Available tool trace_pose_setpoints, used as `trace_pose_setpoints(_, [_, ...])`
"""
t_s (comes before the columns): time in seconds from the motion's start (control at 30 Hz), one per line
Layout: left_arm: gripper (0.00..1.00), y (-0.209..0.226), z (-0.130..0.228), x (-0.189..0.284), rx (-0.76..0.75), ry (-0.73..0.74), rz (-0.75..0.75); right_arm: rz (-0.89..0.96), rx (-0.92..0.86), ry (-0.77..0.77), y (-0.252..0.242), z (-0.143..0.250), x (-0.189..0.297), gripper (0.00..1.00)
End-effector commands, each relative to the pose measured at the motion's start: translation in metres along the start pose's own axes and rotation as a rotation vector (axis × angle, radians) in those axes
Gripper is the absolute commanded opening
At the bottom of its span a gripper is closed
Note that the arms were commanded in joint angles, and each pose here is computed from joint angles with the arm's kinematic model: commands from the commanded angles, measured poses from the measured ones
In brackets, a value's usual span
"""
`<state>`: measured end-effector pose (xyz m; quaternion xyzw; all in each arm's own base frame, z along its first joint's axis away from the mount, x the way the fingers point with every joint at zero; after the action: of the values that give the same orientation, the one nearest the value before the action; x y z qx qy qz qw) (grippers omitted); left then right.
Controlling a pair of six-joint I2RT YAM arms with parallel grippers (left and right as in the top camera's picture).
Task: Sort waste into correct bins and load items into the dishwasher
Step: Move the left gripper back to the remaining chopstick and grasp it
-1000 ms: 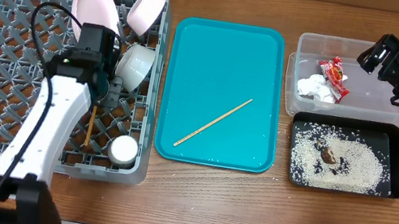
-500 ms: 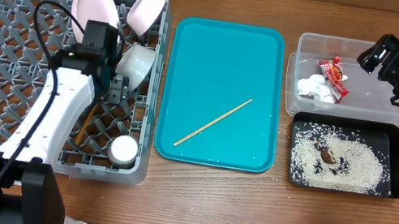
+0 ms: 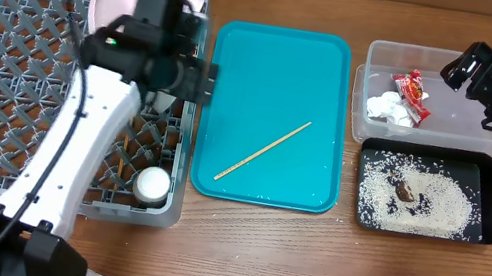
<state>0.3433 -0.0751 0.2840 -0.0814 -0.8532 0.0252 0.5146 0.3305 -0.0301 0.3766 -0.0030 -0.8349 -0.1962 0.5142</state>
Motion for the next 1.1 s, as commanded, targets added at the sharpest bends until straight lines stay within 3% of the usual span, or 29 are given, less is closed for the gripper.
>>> trace_pose_setpoints(0.0, [1.0,-0.04,0.005,-0.014,-0.154,0.06,0.227,-0.009,0.014,-0.037,0.004,-0.001,0.011,1.0])
trace_pose_setpoints(0.03, [1.0,-0.046,0.008,-0.02,-0.192,0.083,0.225,-0.009,0.014,-0.037,0.004,-0.001,0.011,1.0])
trace_pose_setpoints(0.13, [0.87,-0.06,0.019,-0.045,-0.281,0.167,0.184,-0.009,0.014,-0.037,0.004,-0.001,0.011,1.0])
trace_pose_setpoints(0.43, [0.74,-0.092,0.059,-0.131,-0.492,0.418,0.105,-0.009,0.014,-0.037,0.004,-0.001,0.011,1.0])
trace_pose_setpoints(0.57, [0.71,-0.097,0.067,-0.144,-0.544,0.453,0.11,-0.009,0.014,-0.037,0.004,-0.001,0.011,1.0])
trace_pose_setpoints(0.63, [0.61,-0.097,0.069,-0.148,-0.545,0.467,0.108,-0.009,0.014,-0.037,0.004,-0.001,0.011,1.0])
trace_pose_setpoints(0.7, [0.57,-0.097,0.069,-0.149,-0.545,0.465,0.108,-0.009,0.014,-0.037,0.004,-0.001,0.011,1.0])
trace_pose_setpoints(1.07, [0.54,-0.104,0.07,-0.154,-0.564,0.43,0.117,-0.009,0.014,-0.037,0.004,-0.001,0.011,1.0])
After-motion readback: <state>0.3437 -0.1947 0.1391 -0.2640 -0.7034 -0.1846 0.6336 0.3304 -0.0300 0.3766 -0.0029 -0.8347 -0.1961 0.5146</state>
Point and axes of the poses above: each gripper's point midway between its finger pads, its own x axis back along the fingers, its own y axis along the line the jaws close on, z = x × y, the point moved 10 cm from there along x, back along the fingers, and after that the axes turned 7 degrees about x, right-handed, at the moved point
